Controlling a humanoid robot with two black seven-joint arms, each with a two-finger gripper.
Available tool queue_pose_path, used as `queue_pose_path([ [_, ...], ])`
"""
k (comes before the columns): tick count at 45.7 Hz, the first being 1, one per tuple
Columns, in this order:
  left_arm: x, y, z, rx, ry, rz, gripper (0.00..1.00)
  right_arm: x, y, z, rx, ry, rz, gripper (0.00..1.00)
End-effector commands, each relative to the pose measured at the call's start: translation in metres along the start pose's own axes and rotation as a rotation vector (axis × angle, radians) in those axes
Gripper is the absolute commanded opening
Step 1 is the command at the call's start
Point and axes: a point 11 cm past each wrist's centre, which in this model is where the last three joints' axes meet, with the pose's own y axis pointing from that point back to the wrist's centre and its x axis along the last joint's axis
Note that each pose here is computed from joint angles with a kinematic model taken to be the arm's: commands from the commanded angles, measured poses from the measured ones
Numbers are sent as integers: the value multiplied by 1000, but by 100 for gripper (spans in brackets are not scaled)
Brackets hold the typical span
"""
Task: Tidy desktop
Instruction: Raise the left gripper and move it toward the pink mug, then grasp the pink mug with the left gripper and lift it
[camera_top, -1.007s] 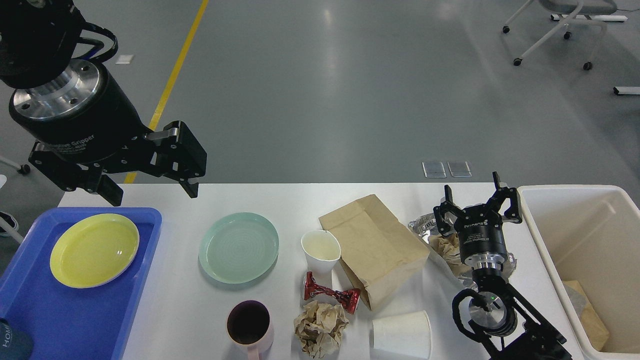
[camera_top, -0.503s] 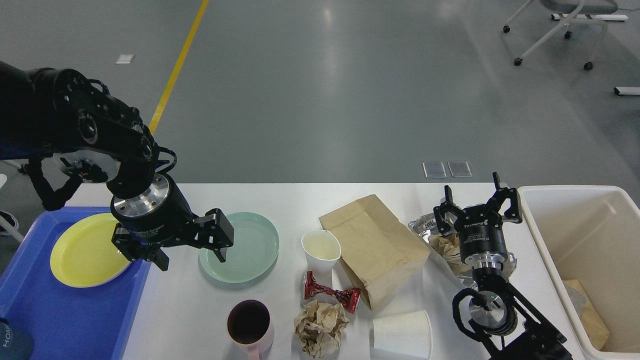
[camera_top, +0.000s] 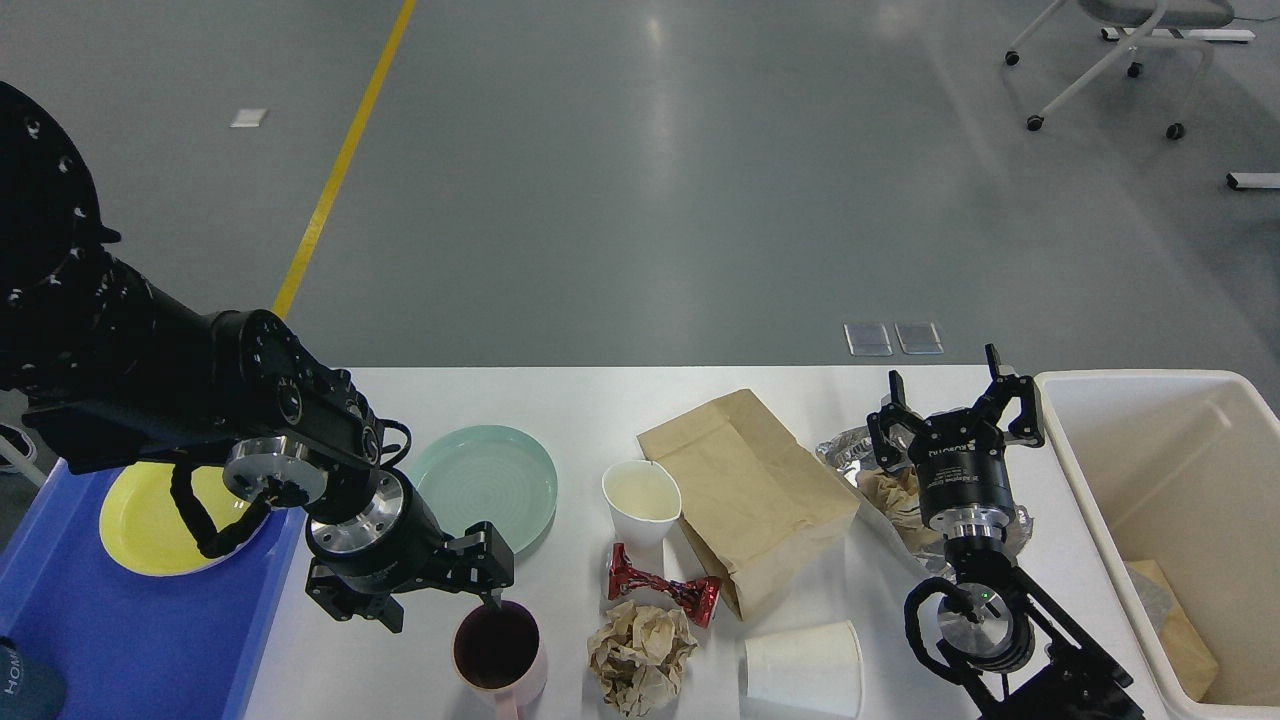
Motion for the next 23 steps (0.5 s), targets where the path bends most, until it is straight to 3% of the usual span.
queue_pose_path([
  [1,-9,-23,-7,37,-6,2,90,0,0,0,0,0,0,100],
  [16,-26,-69,1,48,-56,43,90,0,0,0,0,-1,-1,100],
  [23,-26,-73,-2,51,-46,49,88,0,0,0,0,0,0,100],
])
